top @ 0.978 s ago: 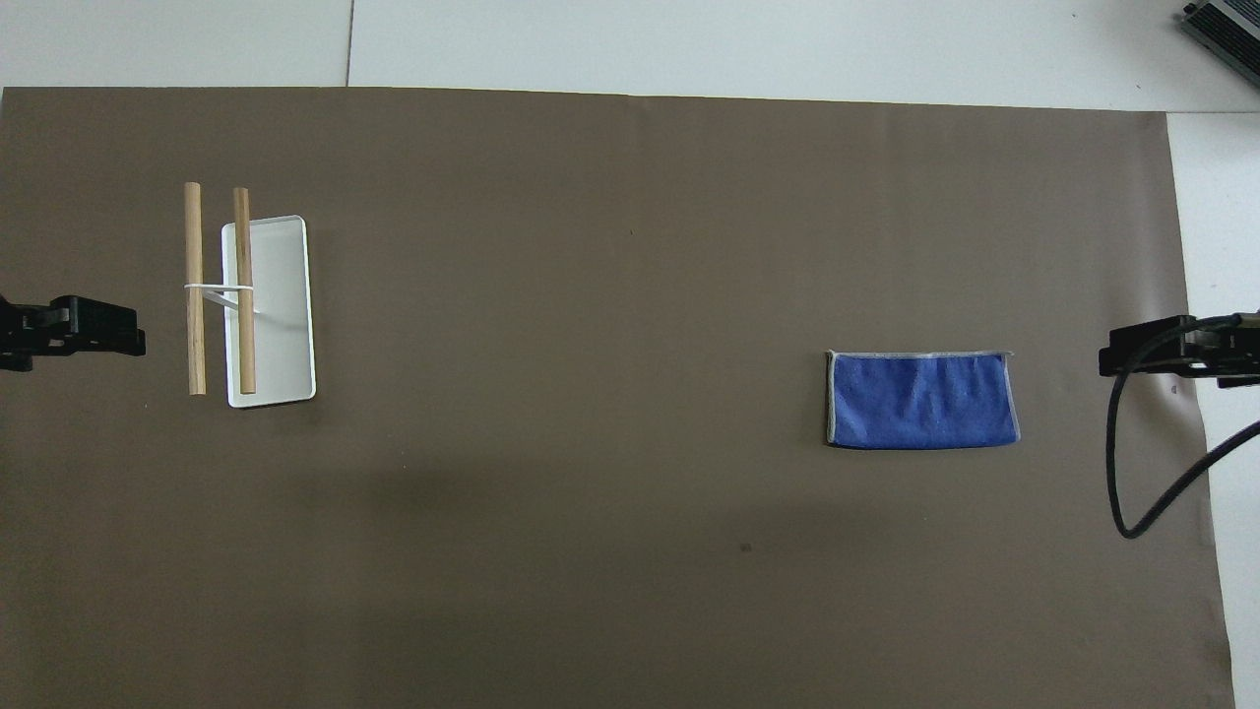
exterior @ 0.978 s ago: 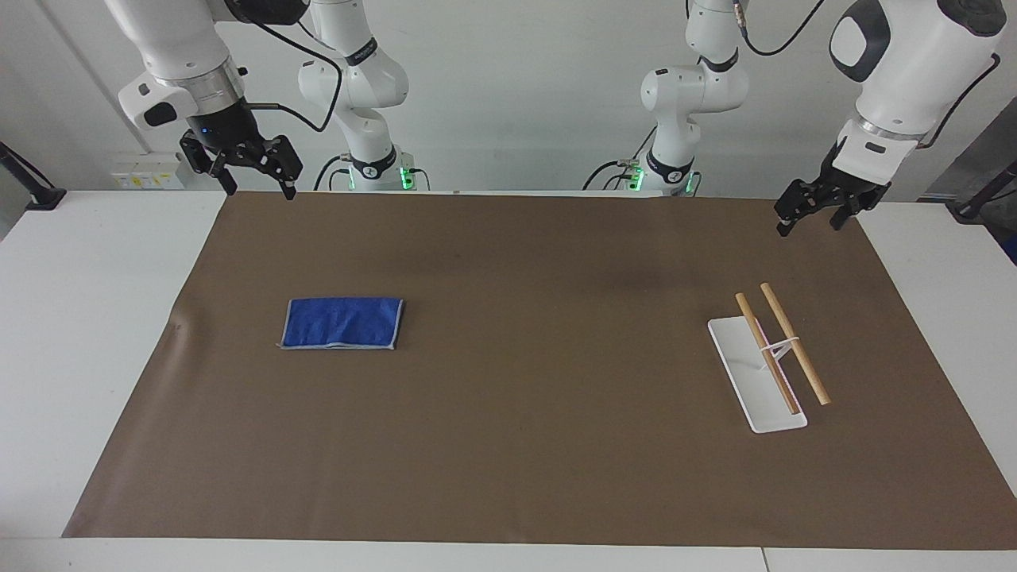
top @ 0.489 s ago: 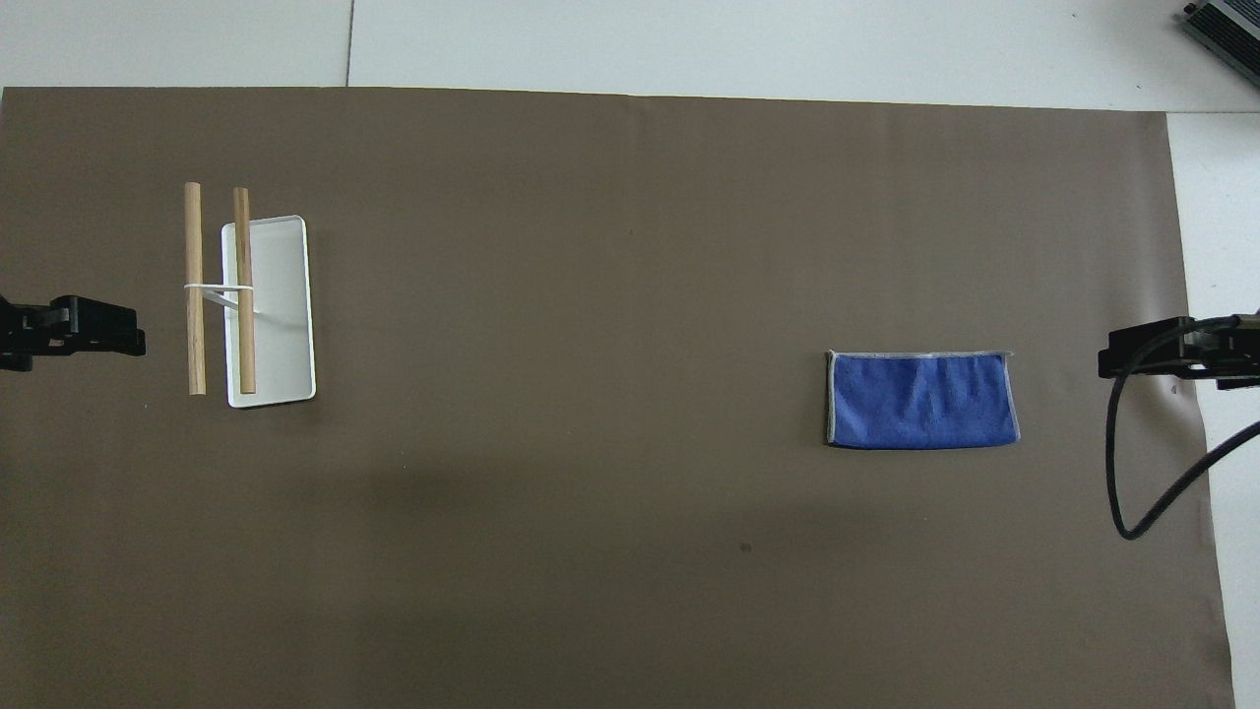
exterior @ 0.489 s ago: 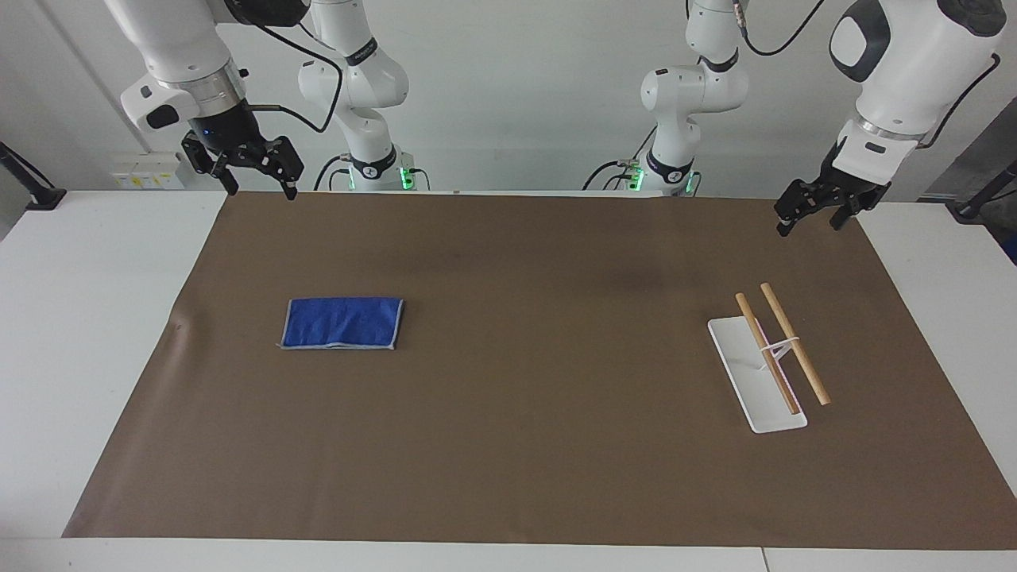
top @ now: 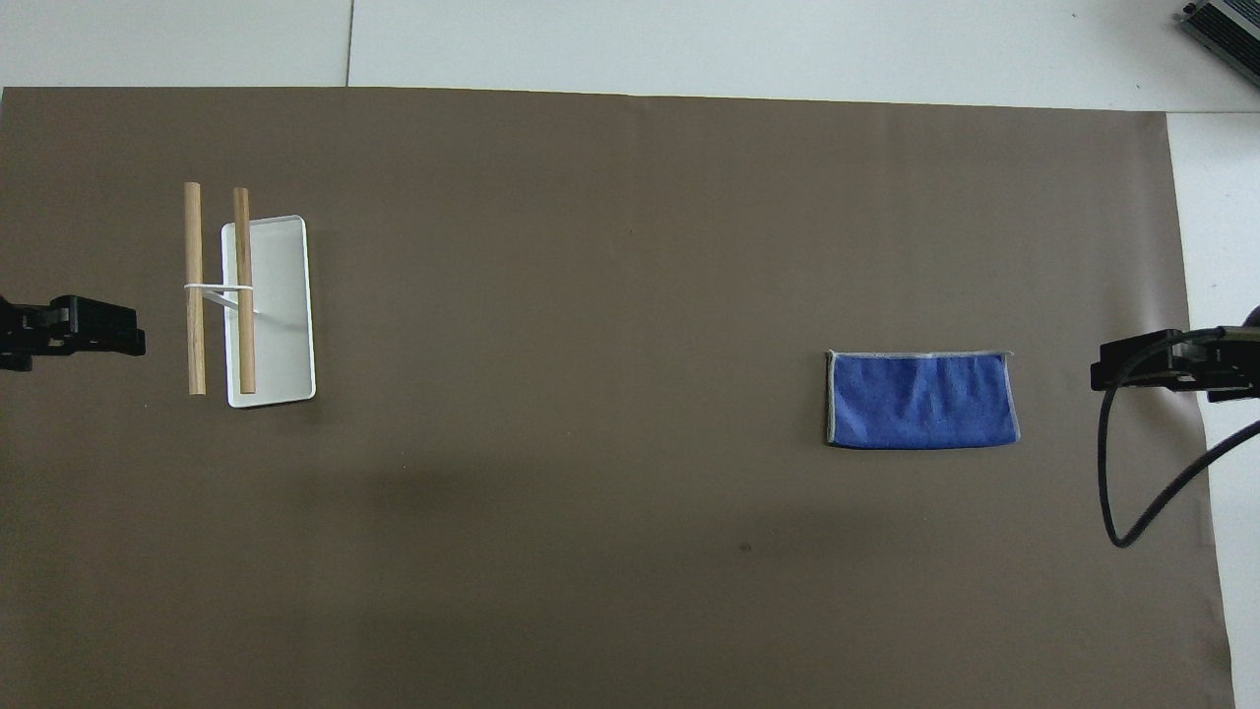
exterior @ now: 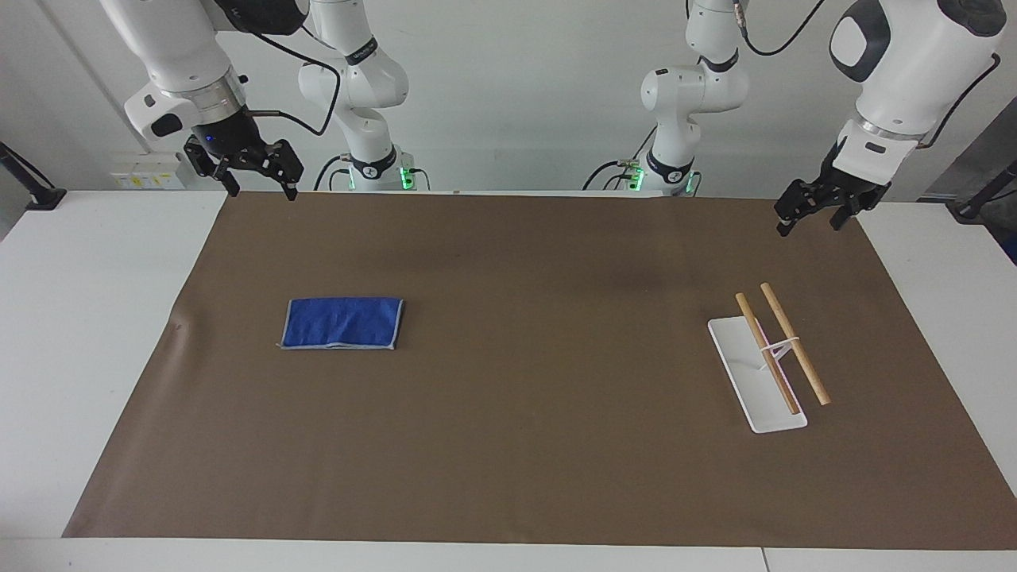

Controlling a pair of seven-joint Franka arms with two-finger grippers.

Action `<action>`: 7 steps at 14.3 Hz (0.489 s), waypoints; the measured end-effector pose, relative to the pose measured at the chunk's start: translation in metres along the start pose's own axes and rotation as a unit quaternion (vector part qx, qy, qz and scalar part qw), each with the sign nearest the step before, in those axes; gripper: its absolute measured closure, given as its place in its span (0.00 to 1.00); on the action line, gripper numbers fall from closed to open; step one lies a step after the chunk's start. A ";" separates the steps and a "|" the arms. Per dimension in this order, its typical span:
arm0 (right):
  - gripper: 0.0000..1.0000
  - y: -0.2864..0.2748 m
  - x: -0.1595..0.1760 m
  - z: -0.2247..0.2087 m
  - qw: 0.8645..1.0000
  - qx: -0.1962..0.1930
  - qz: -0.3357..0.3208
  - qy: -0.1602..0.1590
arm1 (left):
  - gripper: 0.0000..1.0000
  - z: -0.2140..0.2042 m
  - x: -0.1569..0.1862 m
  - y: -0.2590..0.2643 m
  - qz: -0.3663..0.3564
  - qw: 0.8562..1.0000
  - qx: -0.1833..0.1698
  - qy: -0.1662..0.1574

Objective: Right arm passes towel to left arm to hang

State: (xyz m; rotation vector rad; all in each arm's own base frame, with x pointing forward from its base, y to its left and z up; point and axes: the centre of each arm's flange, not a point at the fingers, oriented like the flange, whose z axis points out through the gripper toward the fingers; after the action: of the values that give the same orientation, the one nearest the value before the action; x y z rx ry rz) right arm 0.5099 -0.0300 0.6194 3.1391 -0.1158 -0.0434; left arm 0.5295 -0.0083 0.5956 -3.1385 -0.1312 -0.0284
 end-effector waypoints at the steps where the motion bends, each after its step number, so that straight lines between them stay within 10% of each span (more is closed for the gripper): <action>1: 0.00 0.003 0.003 0.004 1.000 0.000 -0.006 0.011 | 0.00 0.000 0.000 0.000 0.000 1.000 0.000 0.000; 7: 0.00 -0.001 0.021 0.065 0.998 0.000 -0.015 0.056 | 0.00 0.000 0.000 0.000 0.000 1.000 0.000 0.000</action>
State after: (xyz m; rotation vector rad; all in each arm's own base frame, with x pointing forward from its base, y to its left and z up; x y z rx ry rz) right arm 0.5295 -0.0301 0.5541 3.1348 -0.0698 0.1320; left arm 0.5295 -0.0083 0.5956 -3.1385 -0.1312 -0.0284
